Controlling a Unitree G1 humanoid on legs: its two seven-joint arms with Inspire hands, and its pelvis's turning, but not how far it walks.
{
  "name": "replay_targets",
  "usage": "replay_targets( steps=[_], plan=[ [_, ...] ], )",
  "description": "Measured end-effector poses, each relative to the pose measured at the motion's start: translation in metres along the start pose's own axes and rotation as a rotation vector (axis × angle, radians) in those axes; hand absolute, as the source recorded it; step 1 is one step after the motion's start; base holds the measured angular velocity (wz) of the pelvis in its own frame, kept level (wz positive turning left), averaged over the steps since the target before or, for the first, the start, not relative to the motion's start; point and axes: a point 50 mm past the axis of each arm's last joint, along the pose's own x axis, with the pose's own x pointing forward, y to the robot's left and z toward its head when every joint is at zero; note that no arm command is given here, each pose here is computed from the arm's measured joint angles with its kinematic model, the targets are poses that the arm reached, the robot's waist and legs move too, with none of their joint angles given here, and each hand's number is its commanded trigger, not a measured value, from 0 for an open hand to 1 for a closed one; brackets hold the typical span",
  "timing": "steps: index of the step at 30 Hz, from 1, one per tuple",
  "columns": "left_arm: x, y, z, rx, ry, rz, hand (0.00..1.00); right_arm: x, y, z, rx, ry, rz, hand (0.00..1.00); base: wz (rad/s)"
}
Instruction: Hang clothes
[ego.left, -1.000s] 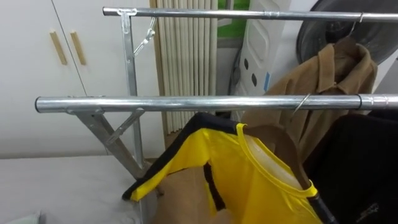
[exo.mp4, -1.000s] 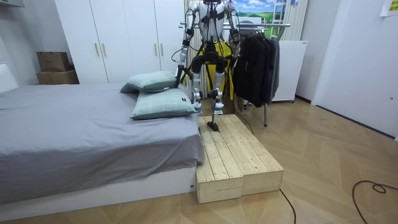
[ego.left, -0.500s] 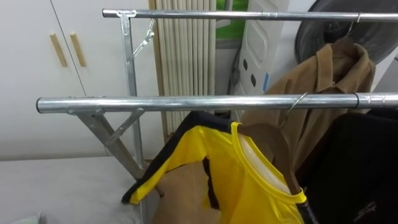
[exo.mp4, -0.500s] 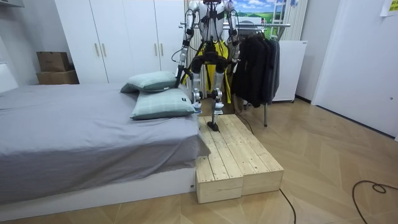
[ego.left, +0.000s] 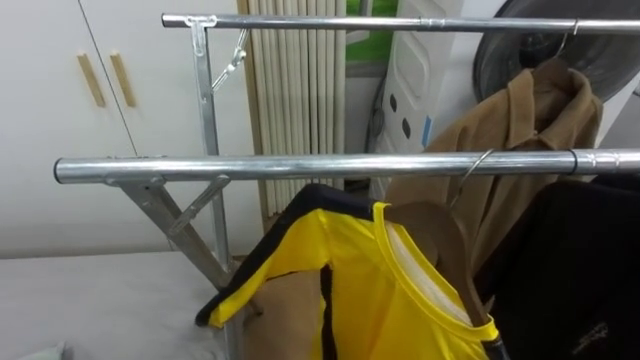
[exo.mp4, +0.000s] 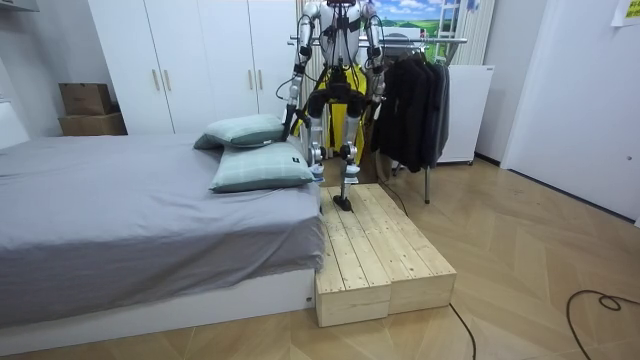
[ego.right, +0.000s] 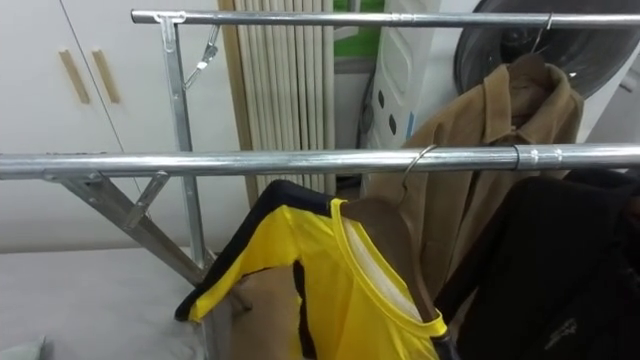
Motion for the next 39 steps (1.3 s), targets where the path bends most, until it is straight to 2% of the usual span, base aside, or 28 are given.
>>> replay_targets(
  steps=[8, 15, 25, 39],
  plan=[
    [0.000, -0.011, 0.001, -0.007, -0.001, -0.009, 0.00, -0.006, -0.007, -0.022, 0.031, 0.064, -0.044, 0.00, 0.00],
    [0.000, -0.013, 0.003, -0.013, -0.003, -0.014, 0.00, -0.007, -0.007, -0.030, 0.105, 0.072, -0.071, 0.00, 0.05],
    [0.000, -0.015, 0.006, -0.121, -0.008, -0.028, 0.00, -0.007, -0.006, -0.033, 0.142, 0.086, -0.075, 0.00, 0.02],
    [0.000, -0.019, 0.006, -0.074, -0.003, -0.034, 0.00, -0.005, -0.007, -0.032, 0.113, 0.106, -0.124, 0.00, 0.01]
  ],
)
